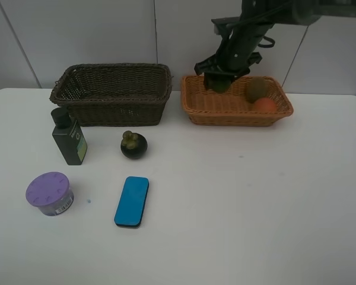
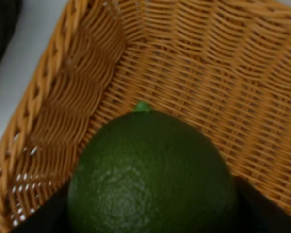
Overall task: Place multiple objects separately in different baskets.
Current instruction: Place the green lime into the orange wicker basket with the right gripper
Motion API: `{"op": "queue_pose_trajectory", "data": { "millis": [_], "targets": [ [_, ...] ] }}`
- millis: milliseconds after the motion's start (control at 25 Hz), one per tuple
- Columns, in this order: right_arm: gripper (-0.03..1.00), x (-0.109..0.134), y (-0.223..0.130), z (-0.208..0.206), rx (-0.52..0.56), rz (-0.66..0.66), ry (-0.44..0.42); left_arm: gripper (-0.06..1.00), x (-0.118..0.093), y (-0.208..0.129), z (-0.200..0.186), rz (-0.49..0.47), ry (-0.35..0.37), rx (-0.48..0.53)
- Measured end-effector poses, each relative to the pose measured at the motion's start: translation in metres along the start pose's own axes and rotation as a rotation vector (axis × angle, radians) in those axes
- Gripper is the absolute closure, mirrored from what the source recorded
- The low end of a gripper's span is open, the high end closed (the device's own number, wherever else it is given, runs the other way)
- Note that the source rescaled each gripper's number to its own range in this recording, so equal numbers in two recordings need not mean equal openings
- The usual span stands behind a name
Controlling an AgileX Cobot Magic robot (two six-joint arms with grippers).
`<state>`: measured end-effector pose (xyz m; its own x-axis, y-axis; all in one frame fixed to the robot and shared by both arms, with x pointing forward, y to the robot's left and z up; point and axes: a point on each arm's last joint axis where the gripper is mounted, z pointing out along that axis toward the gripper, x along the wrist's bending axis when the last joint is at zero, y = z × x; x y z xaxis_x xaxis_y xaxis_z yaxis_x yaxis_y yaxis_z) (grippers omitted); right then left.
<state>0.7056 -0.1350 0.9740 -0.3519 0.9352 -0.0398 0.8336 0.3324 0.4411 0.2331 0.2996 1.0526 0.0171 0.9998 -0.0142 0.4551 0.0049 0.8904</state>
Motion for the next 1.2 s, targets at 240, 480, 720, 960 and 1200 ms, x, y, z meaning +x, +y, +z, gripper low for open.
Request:
{"op": "queue_pose_trajectory", "data": {
  "millis": [240,480,720,960,1200],
  "targets": [
    [0.33,-0.002,-0.007,0.029,0.027,0.066,0.013,0.94,0.000,0.000,0.000,-0.006,0.000,0.000],
    [0.33,-0.002,-0.007,0.032,0.023,0.080,0.023,0.94,0.000,0.000,0.000,-0.006,0.000,0.000],
    [0.33,-0.002,-0.007,0.032,0.023,0.082,0.023,0.94,0.000,0.000,0.000,-0.006,0.000,0.000],
    [0.05,-0.002,-0.008,0.032,0.027,0.079,0.023,0.94,0.000,0.000,0.000,0.000,0.000,0.000],
    [-0.02,-0.001,-0.008,0.032,0.035,0.079,0.023,0.94,0.000,0.000,0.000,0.000,0.000,0.000]
  ]
}}
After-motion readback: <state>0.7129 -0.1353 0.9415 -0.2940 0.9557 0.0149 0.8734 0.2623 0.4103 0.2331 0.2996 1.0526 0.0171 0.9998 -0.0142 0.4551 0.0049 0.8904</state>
